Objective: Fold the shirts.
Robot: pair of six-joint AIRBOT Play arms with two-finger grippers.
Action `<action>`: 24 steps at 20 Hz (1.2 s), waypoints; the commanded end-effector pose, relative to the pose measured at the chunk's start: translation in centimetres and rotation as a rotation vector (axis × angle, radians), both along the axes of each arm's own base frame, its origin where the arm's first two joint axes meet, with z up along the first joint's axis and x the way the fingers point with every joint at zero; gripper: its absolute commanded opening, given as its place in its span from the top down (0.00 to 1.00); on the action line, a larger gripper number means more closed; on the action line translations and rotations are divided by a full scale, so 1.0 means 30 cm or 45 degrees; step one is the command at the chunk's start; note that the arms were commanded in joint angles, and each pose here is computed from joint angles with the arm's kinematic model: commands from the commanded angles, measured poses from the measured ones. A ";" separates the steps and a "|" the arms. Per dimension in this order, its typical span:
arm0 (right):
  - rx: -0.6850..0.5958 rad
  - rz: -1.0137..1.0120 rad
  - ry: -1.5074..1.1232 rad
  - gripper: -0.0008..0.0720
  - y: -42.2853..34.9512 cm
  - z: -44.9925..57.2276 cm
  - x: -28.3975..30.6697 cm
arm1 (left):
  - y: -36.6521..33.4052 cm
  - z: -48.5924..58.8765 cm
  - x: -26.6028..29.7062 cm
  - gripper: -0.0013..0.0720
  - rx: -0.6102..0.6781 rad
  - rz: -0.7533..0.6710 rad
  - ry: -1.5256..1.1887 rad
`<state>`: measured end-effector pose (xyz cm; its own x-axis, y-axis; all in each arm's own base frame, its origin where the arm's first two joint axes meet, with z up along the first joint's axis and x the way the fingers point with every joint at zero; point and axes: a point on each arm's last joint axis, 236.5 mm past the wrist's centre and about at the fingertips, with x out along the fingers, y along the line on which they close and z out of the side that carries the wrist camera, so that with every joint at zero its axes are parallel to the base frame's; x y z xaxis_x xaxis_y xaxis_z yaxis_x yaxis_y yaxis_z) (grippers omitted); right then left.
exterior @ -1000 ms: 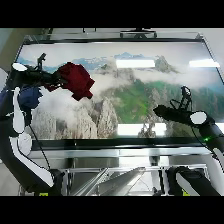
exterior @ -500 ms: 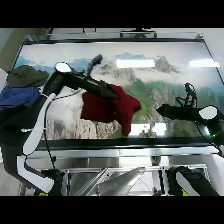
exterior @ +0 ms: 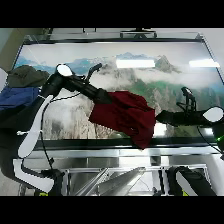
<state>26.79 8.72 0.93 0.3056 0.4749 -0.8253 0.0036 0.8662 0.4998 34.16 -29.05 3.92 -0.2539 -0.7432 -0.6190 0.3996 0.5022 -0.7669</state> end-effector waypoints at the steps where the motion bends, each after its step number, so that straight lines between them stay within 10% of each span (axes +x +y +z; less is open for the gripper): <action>1: 0.040 0.043 0.127 0.23 0.046 -0.069 -0.144 | 0.271 -0.172 -0.046 0.52 0.265 0.125 0.115; 8: 0.271 0.055 -0.033 0.15 0.285 -0.165 -0.026 | 0.565 -0.470 0.009 0.52 0.410 0.514 0.110; 21: 0.260 0.253 0.047 0.17 0.604 -0.294 0.179 | 0.257 -0.520 0.053 0.52 0.392 0.160 0.042; 22: 0.260 0.253 0.042 0.30 0.605 -0.291 0.183 | 0.239 -0.516 0.051 0.53 0.393 0.144 0.028; 24: 0.256 0.257 0.047 0.61 0.604 -0.296 0.180 | 0.228 -0.511 0.056 0.98 0.389 0.139 0.014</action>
